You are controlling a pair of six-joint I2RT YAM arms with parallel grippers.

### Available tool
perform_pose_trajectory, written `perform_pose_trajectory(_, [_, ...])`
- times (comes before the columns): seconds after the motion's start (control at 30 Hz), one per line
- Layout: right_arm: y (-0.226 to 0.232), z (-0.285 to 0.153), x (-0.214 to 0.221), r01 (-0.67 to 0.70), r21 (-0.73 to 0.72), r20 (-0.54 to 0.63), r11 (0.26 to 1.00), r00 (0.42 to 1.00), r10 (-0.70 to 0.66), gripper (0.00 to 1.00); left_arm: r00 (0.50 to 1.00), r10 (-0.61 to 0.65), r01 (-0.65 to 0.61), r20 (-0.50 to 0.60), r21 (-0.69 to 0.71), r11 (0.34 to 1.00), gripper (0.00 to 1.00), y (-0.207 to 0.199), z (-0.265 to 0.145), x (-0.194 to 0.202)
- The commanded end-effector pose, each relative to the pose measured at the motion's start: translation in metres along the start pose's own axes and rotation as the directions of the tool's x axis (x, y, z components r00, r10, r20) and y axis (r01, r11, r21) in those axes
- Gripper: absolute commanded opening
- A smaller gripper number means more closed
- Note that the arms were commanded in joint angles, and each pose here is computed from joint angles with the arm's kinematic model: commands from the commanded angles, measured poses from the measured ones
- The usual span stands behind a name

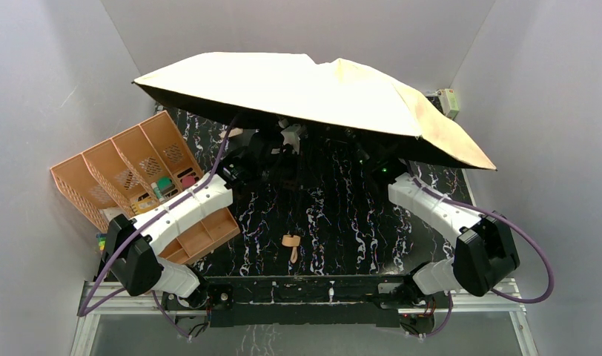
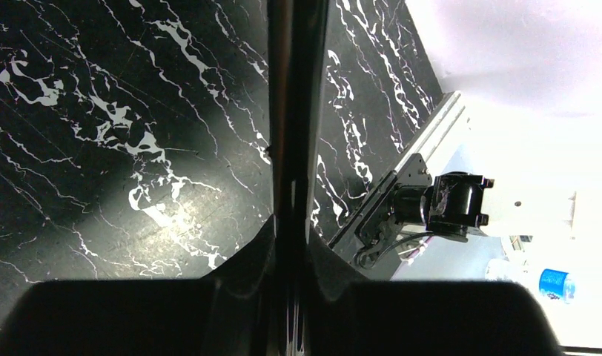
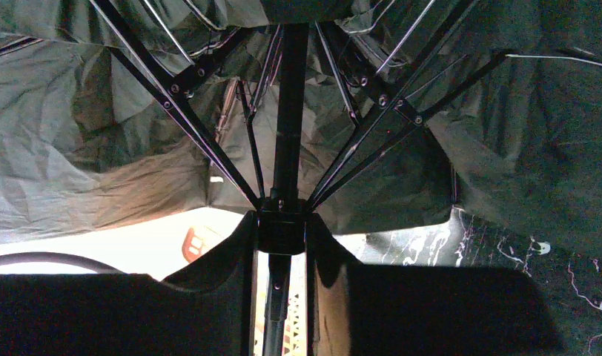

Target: Put away the umbrella

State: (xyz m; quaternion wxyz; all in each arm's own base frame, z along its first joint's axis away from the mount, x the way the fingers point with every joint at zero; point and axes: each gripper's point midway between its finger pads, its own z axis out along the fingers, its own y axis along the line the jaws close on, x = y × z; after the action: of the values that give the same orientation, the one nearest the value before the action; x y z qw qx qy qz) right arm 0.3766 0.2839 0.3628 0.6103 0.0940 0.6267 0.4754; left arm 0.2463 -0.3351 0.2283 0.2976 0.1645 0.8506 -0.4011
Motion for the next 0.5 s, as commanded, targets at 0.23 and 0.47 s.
perform_pose_trajectory(0.23, [0.013, -0.010, -0.014, 0.038, -0.009, 0.020, 0.999, 0.999, -0.038, 0.00, 0.992, -0.031, 0.039, 0.124, -0.069, 0.997, 0.00, 0.014, -0.016, -0.032])
perform_pose_trajectory(0.47, [-0.001, -0.046, 0.041, -0.049, 0.072, -0.116, 0.996, 0.992, 0.057, 0.00, 0.966, 0.029, -0.003, 0.259, -0.101, 0.995, 0.00, 0.011, -0.018, -0.078])
